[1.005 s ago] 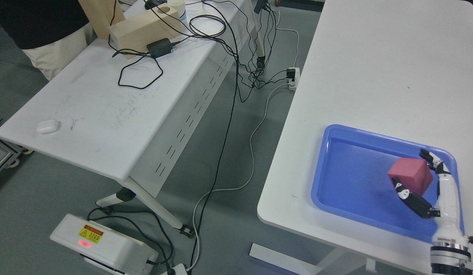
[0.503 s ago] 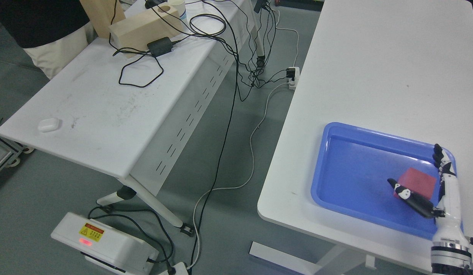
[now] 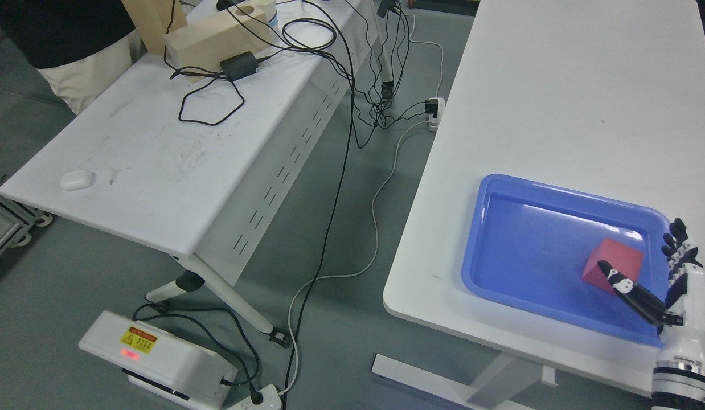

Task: Pick pink block from left shelf to tray
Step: 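Open the right hand to release the block in the blue tray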

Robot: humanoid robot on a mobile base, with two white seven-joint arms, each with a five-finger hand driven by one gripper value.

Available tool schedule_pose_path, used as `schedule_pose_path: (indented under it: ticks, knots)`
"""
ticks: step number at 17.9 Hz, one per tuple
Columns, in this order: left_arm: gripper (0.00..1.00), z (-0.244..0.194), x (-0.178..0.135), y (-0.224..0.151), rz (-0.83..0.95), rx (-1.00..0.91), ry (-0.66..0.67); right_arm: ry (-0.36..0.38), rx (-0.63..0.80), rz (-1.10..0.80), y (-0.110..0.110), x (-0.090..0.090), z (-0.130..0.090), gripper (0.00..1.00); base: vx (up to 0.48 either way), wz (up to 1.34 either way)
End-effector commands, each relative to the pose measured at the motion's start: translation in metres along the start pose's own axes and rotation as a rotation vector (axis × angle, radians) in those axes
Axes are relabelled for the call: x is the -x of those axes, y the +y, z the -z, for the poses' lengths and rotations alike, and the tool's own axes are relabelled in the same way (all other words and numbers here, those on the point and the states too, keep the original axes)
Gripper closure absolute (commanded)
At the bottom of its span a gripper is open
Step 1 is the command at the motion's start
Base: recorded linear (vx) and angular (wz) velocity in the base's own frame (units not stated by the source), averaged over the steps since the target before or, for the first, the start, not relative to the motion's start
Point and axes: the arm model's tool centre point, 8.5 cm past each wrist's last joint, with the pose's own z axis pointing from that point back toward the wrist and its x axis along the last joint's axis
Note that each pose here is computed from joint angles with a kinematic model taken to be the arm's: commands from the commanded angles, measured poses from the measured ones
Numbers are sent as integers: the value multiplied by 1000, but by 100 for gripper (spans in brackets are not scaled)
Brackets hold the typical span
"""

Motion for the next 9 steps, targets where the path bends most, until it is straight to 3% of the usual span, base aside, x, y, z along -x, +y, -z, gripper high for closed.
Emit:
schedule_pose_path:
  ticks: [1, 9]
  knots:
    - [0, -2, 5, 12, 4, -18, 8, 28, 39, 31, -17, 3, 2, 0, -92, -24]
    - [0, -2, 5, 12, 4, -18, 8, 26, 37, 31, -17, 3, 2, 0, -110, -112]
